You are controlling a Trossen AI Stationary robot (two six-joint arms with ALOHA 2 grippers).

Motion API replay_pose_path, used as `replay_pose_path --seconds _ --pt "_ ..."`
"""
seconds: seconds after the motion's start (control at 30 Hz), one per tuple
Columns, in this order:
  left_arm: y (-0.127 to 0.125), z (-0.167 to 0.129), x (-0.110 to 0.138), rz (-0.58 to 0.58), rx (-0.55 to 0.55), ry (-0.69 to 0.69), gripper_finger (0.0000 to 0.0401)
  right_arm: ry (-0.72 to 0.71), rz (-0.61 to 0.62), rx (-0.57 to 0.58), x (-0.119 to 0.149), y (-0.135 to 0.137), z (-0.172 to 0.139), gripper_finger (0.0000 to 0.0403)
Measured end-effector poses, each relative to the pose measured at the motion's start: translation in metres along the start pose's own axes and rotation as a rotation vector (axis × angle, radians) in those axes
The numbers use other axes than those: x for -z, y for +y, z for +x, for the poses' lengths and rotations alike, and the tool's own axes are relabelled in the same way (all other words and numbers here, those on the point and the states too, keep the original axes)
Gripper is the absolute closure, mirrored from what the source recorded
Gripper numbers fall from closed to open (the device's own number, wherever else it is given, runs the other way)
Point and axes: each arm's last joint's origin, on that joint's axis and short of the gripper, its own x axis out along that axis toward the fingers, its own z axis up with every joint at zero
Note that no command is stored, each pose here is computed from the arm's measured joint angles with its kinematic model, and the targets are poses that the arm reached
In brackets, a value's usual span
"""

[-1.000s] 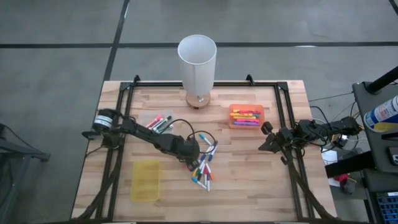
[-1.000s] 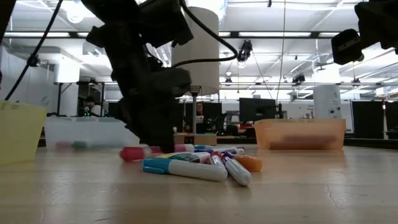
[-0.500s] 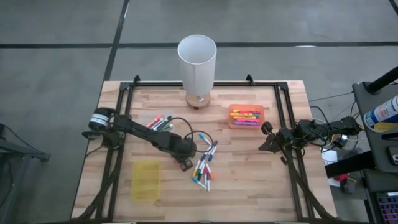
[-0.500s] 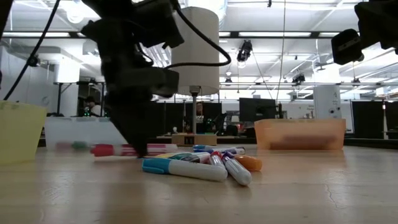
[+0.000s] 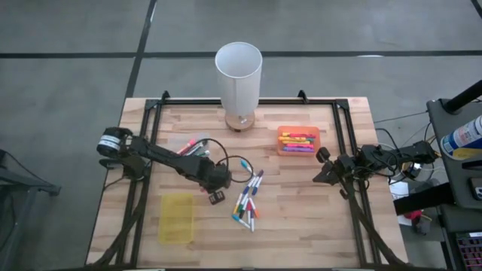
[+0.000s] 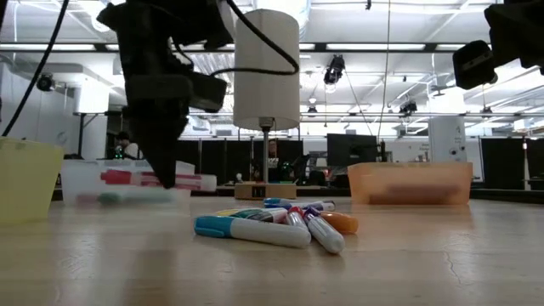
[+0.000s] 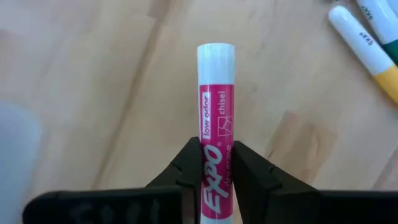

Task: Pick & Place Markers
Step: Put the pink marker pen into the white bin

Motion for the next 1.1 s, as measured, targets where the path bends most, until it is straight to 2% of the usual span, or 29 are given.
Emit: replay_pose_path --seconds 0.13,0.3,0.4,0.5,0.7,0.93,1.1 --pt "0.008 -0.021 0.005 -0.008 -0.070 -0.037 0.0342 0.006 0.001 0.001 0.001 0.000 0.000 0.0394" --pt "0.025 -0.057 0.008 -0.009 -0.152 -0.155 0.0341 0.014 0.003 0.003 0.001 0.000 0.000 0.0394" --pt "0.039 -0.075 0.011 0.002 -0.223 -0.199 0.0341 0.014 0.003 0.003 0.001 0.000 0.000 0.0394" --pt "0.057 -0.087 0.011 -0.039 -0.288 -0.222 0.0341 0.014 0.003 0.003 0.001 0.000 0.000 0.0394" --pt "0.092 -0.087 0.005 -0.151 -0.322 -0.169 0.0341 0.014 0.002 0.003 0.001 0.000 0.000 0.0394" --pt "0.124 -0.076 0.003 -0.170 -0.355 -0.082 0.0341 0.014 0.002 0.003 0.001 0.000 0.000 0.0394" --pt "0.139 -0.063 0.006 -0.225 -0.308 0.004 0.0341 0.014 0.003 0.003 0.001 0.000 0.000 0.0394"
